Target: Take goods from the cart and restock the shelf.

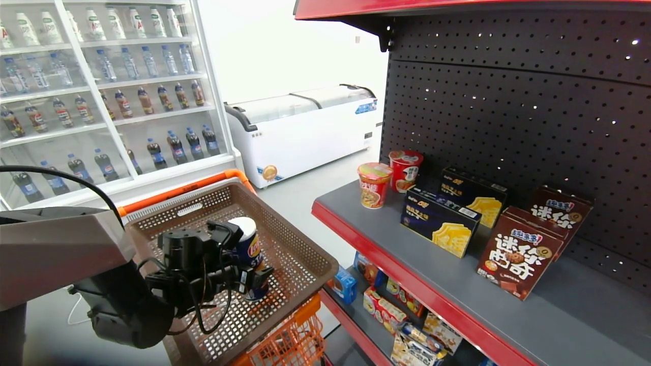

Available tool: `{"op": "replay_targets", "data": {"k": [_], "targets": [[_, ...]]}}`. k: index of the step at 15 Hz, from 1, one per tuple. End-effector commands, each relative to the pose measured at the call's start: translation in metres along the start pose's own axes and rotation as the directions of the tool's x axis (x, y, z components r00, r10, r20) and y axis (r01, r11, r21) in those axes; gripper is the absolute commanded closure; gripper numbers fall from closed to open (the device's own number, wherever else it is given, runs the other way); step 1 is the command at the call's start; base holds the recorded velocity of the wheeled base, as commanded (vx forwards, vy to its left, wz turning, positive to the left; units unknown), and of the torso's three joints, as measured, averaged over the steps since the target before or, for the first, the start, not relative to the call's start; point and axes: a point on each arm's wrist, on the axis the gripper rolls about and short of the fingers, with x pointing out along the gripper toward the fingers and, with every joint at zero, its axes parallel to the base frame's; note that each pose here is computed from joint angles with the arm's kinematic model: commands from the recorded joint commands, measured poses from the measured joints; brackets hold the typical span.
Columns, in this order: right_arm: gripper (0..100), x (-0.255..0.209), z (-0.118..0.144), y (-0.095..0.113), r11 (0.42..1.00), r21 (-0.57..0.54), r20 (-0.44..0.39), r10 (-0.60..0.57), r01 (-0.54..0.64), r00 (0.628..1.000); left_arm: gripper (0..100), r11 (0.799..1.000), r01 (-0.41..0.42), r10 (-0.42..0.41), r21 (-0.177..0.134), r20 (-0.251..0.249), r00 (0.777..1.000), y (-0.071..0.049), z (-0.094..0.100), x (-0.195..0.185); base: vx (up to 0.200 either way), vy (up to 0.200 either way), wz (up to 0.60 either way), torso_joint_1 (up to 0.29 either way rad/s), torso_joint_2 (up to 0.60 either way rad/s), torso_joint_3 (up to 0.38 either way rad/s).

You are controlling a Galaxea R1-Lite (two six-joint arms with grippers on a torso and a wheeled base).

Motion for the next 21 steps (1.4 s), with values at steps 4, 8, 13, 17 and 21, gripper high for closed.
{"op": "replay_targets", "data": {"k": [4, 8, 13, 17, 21], "targets": [[0, 0.000, 0.000, 0.000, 1.000, -0.001, 0.000, 0.000, 0.000, 1.000, 0, 1.000, 0.003, -0.003, -0.002, -0.015, 1.000, 0.002, -0.010, 0.019, 0.000, 0.000, 0.00, 0.000, 0.00, 0.000], [0, 0.000, 0.000, 0.000, 1.000, -0.001, 0.000, 0.001, -0.001, 1.000, 100, 1.000, -0.011, 0.011, -0.007, -0.011, 1.000, -0.001, -0.006, 0.015, 0.000, 0.000, 0.00, 0.000, 0.00, 0.000], [0, 0.000, 0.000, 0.000, 1.000, -0.001, 0.000, 0.001, -0.001, 1.000, 100, 0.998, -0.057, 0.058, -0.011, 0.064, 0.996, -0.004, 0.054, -0.047, 0.000, 0.000, 0.00, 0.000, 0.00, 0.000], [0, 0.000, 0.000, 0.000, 1.000, -0.001, 0.000, 0.001, -0.001, 1.000, 100, 0.996, -0.048, 0.053, -0.072, 0.072, 0.996, -0.015, 0.108, -0.137, 0.000, 0.000, 0.00, 0.000, 0.00, 0.000], [0, 0.000, 0.000, 0.000, 1.000, -0.001, 0.000, 0.000, 0.000, 1.000, 100, 0.995, -0.062, 0.071, -0.083, 0.117, 0.991, -0.030, 0.104, -0.234, 0.000, 0.000, 0.00, 0.000, 0.00, 0.000]]}}
